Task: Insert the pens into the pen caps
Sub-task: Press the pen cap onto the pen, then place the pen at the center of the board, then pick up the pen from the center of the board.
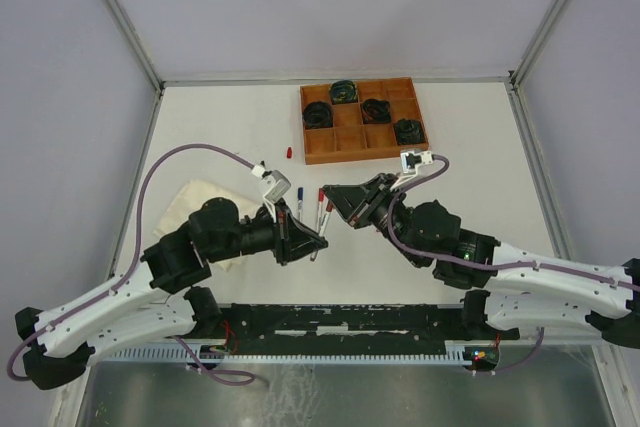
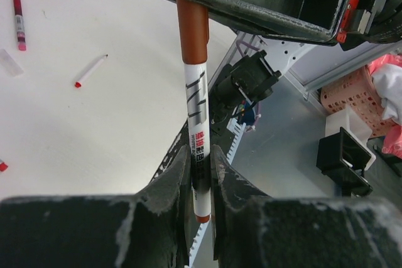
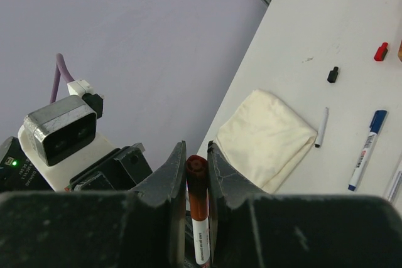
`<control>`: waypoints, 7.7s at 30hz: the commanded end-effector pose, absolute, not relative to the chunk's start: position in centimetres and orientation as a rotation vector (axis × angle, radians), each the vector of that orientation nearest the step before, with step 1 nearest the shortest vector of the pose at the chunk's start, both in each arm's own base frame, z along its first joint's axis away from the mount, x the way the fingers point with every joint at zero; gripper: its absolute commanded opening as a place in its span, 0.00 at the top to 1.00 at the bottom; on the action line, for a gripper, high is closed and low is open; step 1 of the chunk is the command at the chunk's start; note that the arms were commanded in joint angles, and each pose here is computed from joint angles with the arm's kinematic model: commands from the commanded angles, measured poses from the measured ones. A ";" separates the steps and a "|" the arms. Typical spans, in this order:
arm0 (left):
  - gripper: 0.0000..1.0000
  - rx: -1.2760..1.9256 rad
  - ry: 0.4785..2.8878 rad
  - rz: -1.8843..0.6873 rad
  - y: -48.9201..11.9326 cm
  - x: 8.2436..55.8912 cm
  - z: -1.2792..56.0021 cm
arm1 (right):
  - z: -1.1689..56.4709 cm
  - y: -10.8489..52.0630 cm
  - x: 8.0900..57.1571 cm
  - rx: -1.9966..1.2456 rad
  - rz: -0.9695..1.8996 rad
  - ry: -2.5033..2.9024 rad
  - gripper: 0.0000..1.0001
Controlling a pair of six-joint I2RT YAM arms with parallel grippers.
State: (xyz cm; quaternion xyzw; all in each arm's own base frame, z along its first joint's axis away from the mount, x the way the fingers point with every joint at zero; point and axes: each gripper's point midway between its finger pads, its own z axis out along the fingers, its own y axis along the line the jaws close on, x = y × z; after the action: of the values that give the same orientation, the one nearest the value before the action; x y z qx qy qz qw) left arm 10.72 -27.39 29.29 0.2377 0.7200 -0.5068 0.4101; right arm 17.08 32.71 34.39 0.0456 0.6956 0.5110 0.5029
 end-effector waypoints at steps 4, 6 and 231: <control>0.97 0.342 1.220 -1.342 -24.9 13.0 46.7 | 21.4 35.1 8.8 -0.265 1.139 2.080 1.00; 0.97 0.331 1.212 -1.343 -24.8 13.1 46.9 | 20.7 35.3 8.1 -0.275 1.124 2.089 1.00; 0.67 0.125 2.089 -0.442 -14.7 22.6 20.9 | 5.7 17.2 39.4 0.451 0.050 2.527 0.45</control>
State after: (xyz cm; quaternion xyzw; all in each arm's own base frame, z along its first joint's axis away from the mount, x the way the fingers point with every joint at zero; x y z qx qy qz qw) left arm 22.22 -15.16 20.53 0.0430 0.8635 -0.1916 0.4646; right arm 37.14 17.00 4.65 0.1638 0.9499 0.0215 0.2652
